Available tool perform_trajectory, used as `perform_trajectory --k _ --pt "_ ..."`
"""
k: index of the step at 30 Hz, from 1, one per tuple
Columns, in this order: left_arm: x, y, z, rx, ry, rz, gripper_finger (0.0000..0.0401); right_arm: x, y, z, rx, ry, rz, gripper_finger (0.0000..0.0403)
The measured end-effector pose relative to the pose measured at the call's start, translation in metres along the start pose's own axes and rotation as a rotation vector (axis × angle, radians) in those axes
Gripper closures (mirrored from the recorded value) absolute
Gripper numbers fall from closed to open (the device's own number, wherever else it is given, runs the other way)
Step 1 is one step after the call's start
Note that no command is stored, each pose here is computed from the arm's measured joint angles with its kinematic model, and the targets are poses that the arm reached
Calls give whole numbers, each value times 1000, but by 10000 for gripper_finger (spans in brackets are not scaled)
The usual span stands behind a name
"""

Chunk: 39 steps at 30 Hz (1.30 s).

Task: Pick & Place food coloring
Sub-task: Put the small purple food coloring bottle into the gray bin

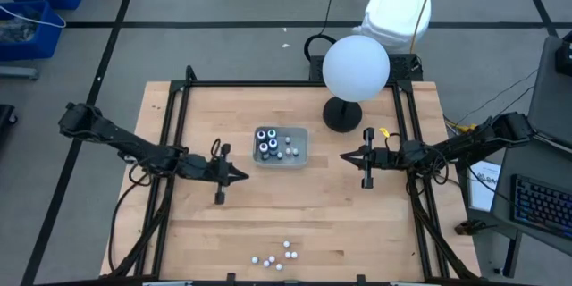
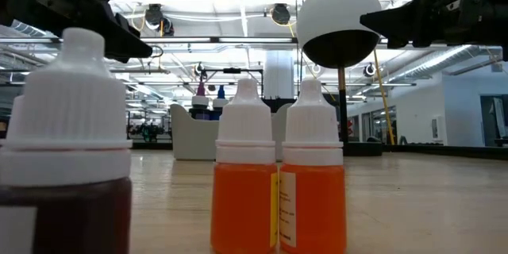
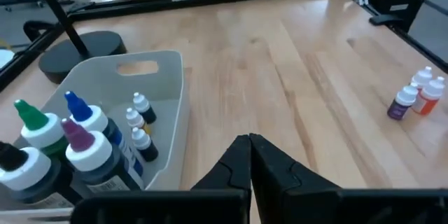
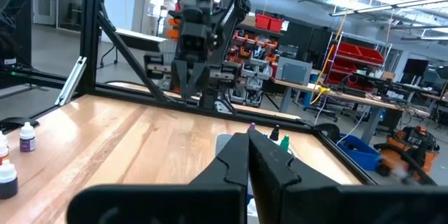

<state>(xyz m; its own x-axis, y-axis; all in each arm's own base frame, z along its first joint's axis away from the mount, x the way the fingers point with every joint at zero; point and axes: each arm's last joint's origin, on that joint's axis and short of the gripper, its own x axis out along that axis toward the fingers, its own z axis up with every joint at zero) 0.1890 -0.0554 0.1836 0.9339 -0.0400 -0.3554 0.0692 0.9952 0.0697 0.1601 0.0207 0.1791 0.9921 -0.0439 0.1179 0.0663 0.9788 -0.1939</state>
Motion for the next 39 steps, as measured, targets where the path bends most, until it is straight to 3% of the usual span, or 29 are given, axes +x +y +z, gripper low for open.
perform_trajectory --k 15,24,29,34,39 --pt "1 -2 -5 4 35 9 389 0 0 -1 -2 11 2 403" --pt "10 -16 -13 -41 65 -62 396 0 0 -1 -2 11 2 403" --pt "19 -40 -2 -50 110 -137 398 0 0 -1 -2 12 3 403" --pt "31 -80 31 17 234 -168 398 0 0 -1 -4 15 3 403" --pt "43 -116 61 11 398 -147 399 0 0 -2 -11 16 4 403"
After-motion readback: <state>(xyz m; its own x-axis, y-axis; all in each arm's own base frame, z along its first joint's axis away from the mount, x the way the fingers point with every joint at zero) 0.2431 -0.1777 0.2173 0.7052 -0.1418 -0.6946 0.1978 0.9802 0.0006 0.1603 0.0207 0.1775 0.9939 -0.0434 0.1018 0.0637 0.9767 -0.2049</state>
